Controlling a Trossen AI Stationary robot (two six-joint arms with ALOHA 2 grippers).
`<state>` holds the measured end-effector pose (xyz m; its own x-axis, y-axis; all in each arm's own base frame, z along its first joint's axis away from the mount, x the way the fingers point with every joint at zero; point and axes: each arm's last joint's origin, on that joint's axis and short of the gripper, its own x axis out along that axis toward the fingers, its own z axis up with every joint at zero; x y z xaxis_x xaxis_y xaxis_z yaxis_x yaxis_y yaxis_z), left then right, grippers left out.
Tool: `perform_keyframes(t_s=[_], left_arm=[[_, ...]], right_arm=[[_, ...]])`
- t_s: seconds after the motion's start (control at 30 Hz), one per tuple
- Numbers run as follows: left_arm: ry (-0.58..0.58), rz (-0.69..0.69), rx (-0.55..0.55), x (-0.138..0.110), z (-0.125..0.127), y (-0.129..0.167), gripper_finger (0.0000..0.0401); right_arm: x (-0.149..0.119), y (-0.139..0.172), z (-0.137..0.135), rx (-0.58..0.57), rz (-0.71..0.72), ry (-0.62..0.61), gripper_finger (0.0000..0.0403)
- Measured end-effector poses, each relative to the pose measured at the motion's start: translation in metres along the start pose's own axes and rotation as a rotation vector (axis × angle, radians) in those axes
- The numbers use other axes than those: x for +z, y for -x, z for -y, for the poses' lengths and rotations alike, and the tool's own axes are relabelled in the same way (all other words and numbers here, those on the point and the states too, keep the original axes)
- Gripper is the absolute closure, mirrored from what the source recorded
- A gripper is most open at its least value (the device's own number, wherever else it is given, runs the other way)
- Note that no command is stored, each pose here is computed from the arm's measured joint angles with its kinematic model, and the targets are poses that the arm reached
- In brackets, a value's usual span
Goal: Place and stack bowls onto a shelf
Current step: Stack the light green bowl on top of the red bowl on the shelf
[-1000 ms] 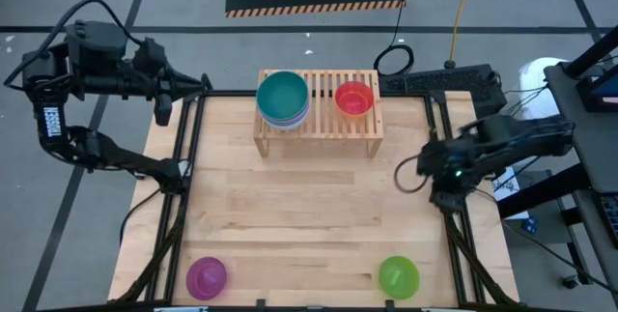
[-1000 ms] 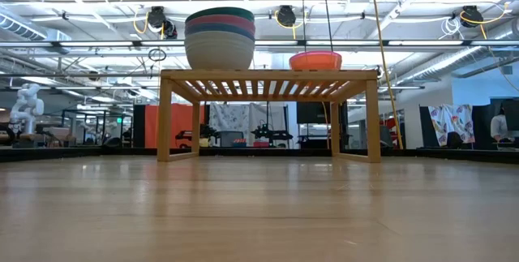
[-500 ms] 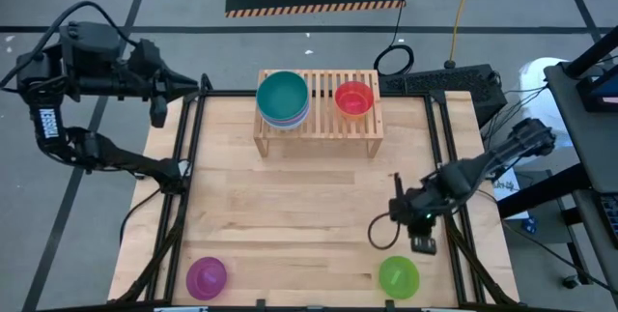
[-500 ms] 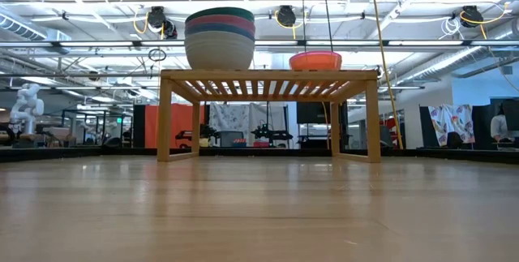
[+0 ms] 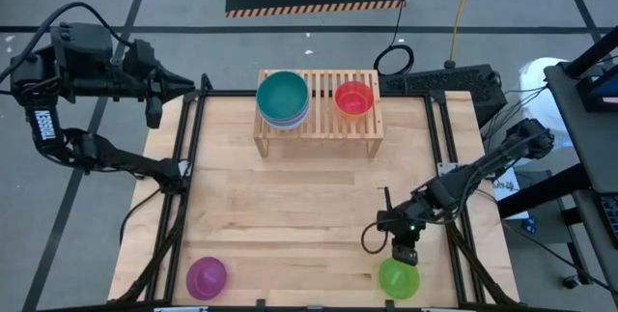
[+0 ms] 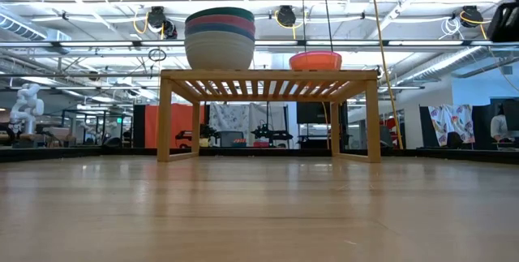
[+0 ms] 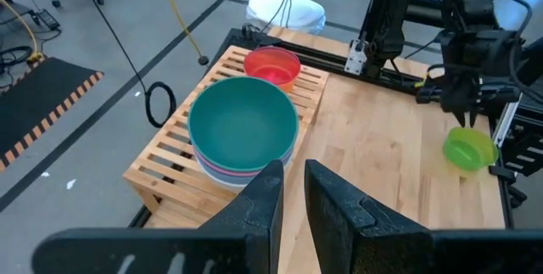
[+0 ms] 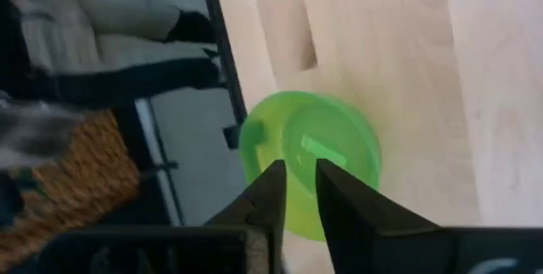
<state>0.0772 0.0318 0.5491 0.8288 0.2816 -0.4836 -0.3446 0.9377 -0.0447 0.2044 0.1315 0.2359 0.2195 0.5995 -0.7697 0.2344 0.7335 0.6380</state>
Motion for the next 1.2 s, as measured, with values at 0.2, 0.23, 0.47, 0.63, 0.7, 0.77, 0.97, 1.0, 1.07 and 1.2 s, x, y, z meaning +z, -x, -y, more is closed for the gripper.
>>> perform_keyframes(t_s=[0.2, 0.23, 0.47, 0.63, 0.7, 0.77, 0.97, 1.0, 1.07, 1.2], left_arm=[[0.000, -0.001, 0.000, 0.000, 0.000, 0.000, 0.0345], [0.000, -0.001, 0.000, 0.000, 0.000, 0.000, 0.0345], [0.000, -0.001, 0.000, 0.000, 0.000, 0.000, 0.0345], [0.000, -0.001, 0.000, 0.000, 0.000, 0.000, 0.0345], [0.000, -0.001, -0.001, 0.000, 0.000, 0.000, 0.0345], [0.000, -0.001, -0.001, 0.000, 0.000, 0.000, 0.0345], [-0.006, -0.001, -0.001, 0.000, 0.000, 0.000, 0.0345], [-0.005, -0.001, -0.001, 0.000, 0.000, 0.000, 0.0345], [-0.006, -0.001, -0.001, 0.000, 0.000, 0.000, 0.0345], [-0.005, -0.001, -0.001, 0.000, 0.000, 0.000, 0.0345]], right_arm=[[-0.013, -0.016, 0.019, -0.077, -0.044, 0.153, 0.0329], [-0.015, -0.019, 0.023, -0.093, -0.047, 0.161, 0.0329], [-0.022, -0.028, 0.039, -0.159, -0.059, 0.134, 0.0336], [-0.021, -0.032, 0.039, -0.125, -0.022, 0.110, 0.0336], [-0.021, -0.033, 0.037, -0.109, -0.012, 0.105, 0.0337], [-0.022, -0.034, 0.035, -0.101, -0.012, 0.116, 0.0337], [-0.024, -0.045, 0.034, -0.108, -0.035, 0.115, 0.0337], [-0.024, -0.047, 0.033, -0.106, -0.037, 0.118, 0.0337], [-0.024, -0.049, 0.033, -0.106, -0.040, 0.120, 0.0337], [-0.024, -0.051, 0.034, -0.117, -0.040, 0.119, 0.0337]])
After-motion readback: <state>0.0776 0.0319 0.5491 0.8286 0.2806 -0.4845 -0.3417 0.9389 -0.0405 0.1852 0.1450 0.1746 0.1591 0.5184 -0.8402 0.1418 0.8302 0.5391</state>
